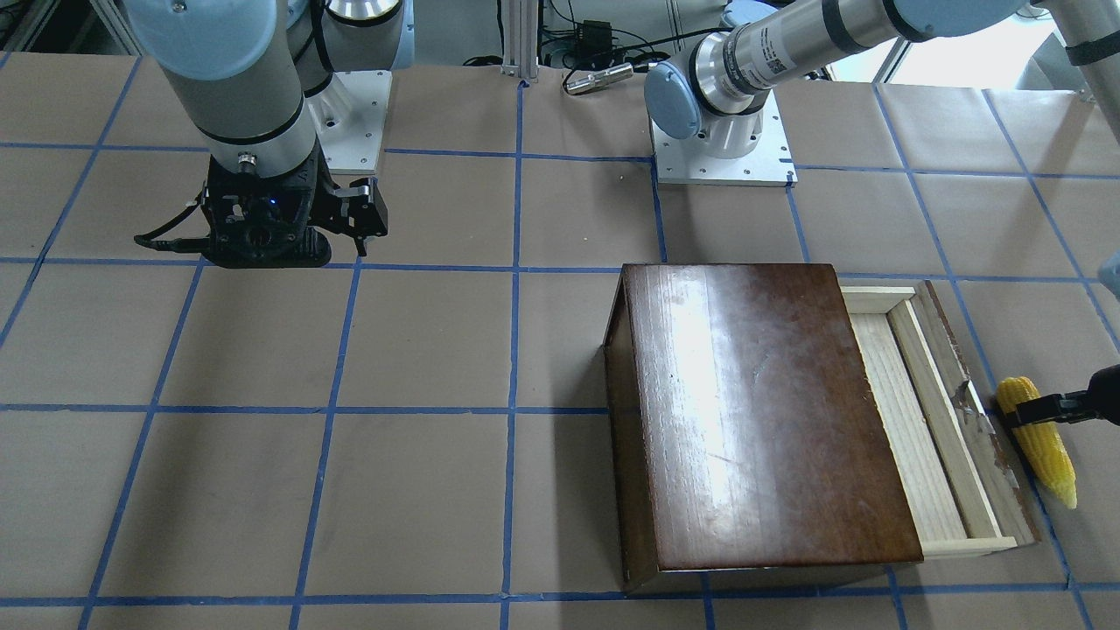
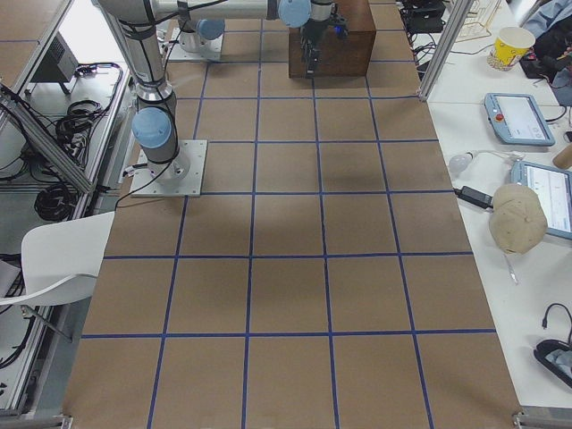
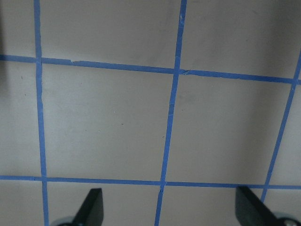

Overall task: Open drawer and put corn inside
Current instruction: 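Grasp the yellow corn cob with the left gripper and lift it, then carry the corn over the open drawer and lower it inside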

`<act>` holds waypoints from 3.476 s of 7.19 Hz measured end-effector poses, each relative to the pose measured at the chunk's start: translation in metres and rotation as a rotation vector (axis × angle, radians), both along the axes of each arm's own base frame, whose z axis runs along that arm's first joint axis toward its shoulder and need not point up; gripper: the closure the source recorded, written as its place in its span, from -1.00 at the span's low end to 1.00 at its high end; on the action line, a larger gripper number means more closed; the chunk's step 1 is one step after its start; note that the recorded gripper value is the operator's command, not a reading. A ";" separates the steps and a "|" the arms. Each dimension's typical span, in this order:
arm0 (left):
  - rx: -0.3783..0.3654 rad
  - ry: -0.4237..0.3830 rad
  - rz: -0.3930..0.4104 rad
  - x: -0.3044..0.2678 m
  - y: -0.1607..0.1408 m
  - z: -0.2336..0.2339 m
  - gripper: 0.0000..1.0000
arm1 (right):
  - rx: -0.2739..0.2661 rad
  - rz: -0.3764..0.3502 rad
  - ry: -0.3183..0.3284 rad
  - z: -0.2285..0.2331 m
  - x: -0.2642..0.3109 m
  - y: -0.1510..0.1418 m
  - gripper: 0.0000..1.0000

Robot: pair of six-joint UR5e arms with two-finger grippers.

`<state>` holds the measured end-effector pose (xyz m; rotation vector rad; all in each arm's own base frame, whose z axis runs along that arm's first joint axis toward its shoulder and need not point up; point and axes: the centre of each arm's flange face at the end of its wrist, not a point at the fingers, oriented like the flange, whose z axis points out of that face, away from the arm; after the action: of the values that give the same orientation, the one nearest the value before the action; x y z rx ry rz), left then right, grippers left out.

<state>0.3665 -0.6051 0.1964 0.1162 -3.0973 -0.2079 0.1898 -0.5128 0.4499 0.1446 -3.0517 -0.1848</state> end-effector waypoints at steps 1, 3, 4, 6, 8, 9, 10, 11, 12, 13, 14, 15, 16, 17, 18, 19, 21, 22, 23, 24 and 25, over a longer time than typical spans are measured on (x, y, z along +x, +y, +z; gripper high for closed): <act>0.003 0.005 0.002 0.001 -0.001 -0.007 -0.45 | 0.000 0.000 0.000 0.000 0.000 0.000 -1.00; 0.006 0.008 0.002 0.002 -0.003 -0.016 0.99 | 0.000 0.000 0.000 0.000 0.000 0.000 -1.00; 0.004 0.009 0.002 0.003 -0.004 -0.016 1.00 | 0.000 0.000 -0.001 0.000 0.000 0.000 -1.00; -0.003 -0.003 -0.005 0.003 -0.006 -0.008 1.00 | 0.000 0.000 0.000 0.000 0.000 0.000 -1.00; -0.029 -0.025 -0.035 0.000 -0.015 0.021 1.00 | 0.000 0.000 0.000 0.000 0.000 0.000 -1.00; -0.045 -0.036 -0.057 -0.008 -0.021 0.043 1.00 | 0.000 0.000 0.000 0.000 0.000 0.000 -1.00; -0.065 -0.037 -0.074 -0.019 -0.025 0.071 1.00 | 0.000 0.000 0.000 0.000 0.000 0.000 -1.00; -0.087 -0.026 -0.085 -0.032 -0.027 0.106 1.00 | 0.000 0.000 0.000 0.000 0.000 0.000 -1.00; -0.098 -0.014 -0.104 -0.053 -0.029 0.147 1.00 | 0.000 0.000 0.000 0.000 0.000 0.000 -1.00; -0.100 -0.004 -0.125 -0.078 -0.031 0.186 1.00 | 0.000 0.000 0.000 0.000 0.000 0.000 -1.00; -0.100 0.001 -0.130 -0.103 -0.031 0.215 1.00 | 0.000 0.000 0.000 0.000 0.000 0.000 -1.00; -0.097 0.004 -0.125 -0.127 -0.031 0.232 1.00 | 0.000 0.000 0.000 0.000 0.000 0.000 -1.00; -0.089 0.008 -0.119 -0.152 -0.033 0.240 1.00 | 0.000 0.000 -0.001 0.000 0.000 0.000 -1.00; -0.082 0.017 -0.101 -0.175 -0.036 0.242 1.00 | 0.000 0.000 -0.001 0.000 0.000 0.000 -1.00; -0.076 0.039 -0.075 -0.192 -0.040 0.237 1.00 | 0.000 0.000 -0.001 0.000 0.000 0.000 -1.00; -0.066 0.066 -0.059 -0.203 -0.042 0.228 1.00 | 0.000 0.000 -0.001 0.000 0.000 0.000 -1.00; -0.018 0.107 -0.051 -0.215 -0.039 0.194 1.00 | 0.000 0.000 -0.001 0.000 0.000 0.000 -1.00; -0.008 0.133 -0.044 -0.218 -0.040 0.178 1.00 | 0.000 0.000 -0.001 0.000 0.000 0.000 -1.00; -0.011 0.165 -0.035 -0.222 -0.041 0.170 1.00 | 0.000 0.000 -0.001 0.000 0.000 0.000 -1.00; -0.008 0.187 -0.030 -0.226 -0.042 0.163 1.00 | 0.000 0.000 0.000 0.000 0.000 0.000 -1.00; 0.007 0.204 -0.027 -0.228 -0.042 0.151 1.00 | 0.000 0.000 0.000 0.000 0.000 0.000 -1.00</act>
<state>0.1384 -0.6469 0.3470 0.0495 -2.8962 -0.2167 0.1898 -0.5128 0.4499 0.1446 -3.0516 -0.1848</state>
